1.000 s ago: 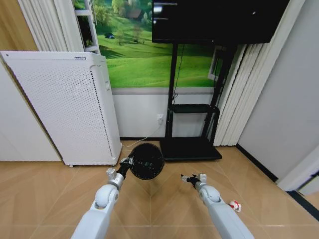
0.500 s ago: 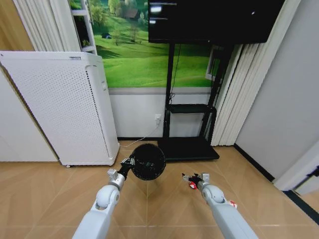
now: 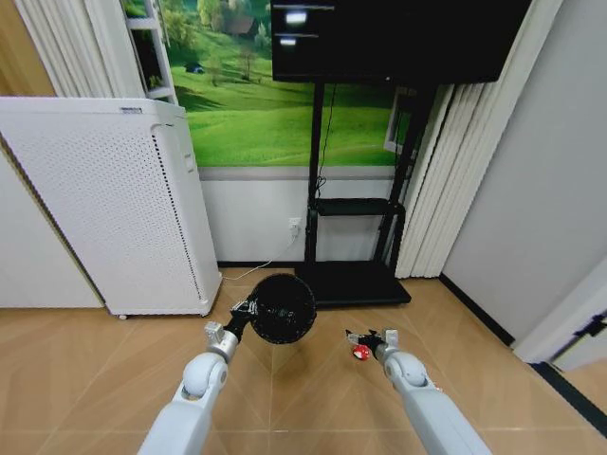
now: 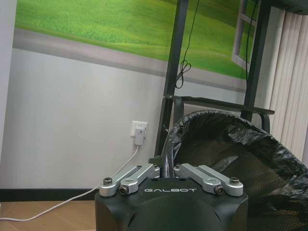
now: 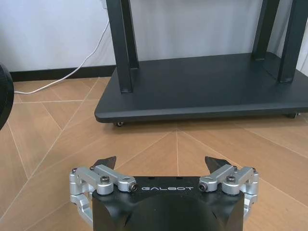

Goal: Pick up the trash bin and place the garbage on the floor into it.

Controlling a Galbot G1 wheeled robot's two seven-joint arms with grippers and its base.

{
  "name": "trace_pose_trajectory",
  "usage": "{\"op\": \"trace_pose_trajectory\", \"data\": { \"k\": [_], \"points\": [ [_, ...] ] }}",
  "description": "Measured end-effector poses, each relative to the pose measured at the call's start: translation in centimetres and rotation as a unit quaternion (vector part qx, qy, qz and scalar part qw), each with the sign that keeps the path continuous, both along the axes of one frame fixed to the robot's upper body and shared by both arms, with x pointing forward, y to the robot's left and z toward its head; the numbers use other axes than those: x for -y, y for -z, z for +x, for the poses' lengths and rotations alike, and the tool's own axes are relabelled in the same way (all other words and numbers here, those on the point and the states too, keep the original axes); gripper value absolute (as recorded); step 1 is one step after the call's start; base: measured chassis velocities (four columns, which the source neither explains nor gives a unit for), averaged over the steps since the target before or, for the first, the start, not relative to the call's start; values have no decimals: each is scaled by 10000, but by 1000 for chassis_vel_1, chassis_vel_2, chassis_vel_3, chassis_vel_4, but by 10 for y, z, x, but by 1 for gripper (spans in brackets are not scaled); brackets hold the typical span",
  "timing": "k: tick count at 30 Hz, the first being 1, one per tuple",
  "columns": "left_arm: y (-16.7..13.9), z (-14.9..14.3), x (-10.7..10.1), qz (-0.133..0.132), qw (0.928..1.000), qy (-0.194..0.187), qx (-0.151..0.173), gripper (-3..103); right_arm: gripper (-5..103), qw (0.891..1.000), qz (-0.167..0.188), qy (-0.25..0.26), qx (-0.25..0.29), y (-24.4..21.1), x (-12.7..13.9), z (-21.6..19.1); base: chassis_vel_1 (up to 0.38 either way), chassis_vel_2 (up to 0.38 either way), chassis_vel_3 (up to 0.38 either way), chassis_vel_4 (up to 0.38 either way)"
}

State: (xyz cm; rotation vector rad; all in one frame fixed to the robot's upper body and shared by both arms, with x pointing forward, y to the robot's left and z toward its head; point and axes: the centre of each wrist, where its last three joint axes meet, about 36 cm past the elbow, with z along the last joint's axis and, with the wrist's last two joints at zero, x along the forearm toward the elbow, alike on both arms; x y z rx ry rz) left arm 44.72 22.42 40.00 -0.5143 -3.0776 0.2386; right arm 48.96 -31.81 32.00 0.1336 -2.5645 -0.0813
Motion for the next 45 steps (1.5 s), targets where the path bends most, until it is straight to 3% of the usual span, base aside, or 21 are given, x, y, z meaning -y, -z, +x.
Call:
{"op": "trace_pose_trajectory", "data": {
  "k": [21,25,27,33,38,45],
  "points": [
    [0,-5,3,6,10000,0,8,7,100,9999,20,-98,24,-1,8,-2,-77,-80,83,76],
    [-2,-8,1,4,10000,-60,7,7,100,9993,92,-363,-14,7,3,-7,-38,-31,37,44],
    [-3,-9,-1,13,9999,-146,-12,7,100,9970,149,-698,-291,24,-9,-13,0,0,0,0],
    [-5,-13,-5,42,9998,-208,-38,7,100,9944,321,-717,-709,67,-42,-7,0,0,0,0],
    [-9,-19,-7,81,9997,-243,-43,7,100,9944,32,-669,-817,102,-60,9,0,0,0,0],
    [-14,-28,-11,145,9996,-228,-26,7,100,9962,-173,-391,-758,106,-76,35,0,0,0,0]
  ]
}}
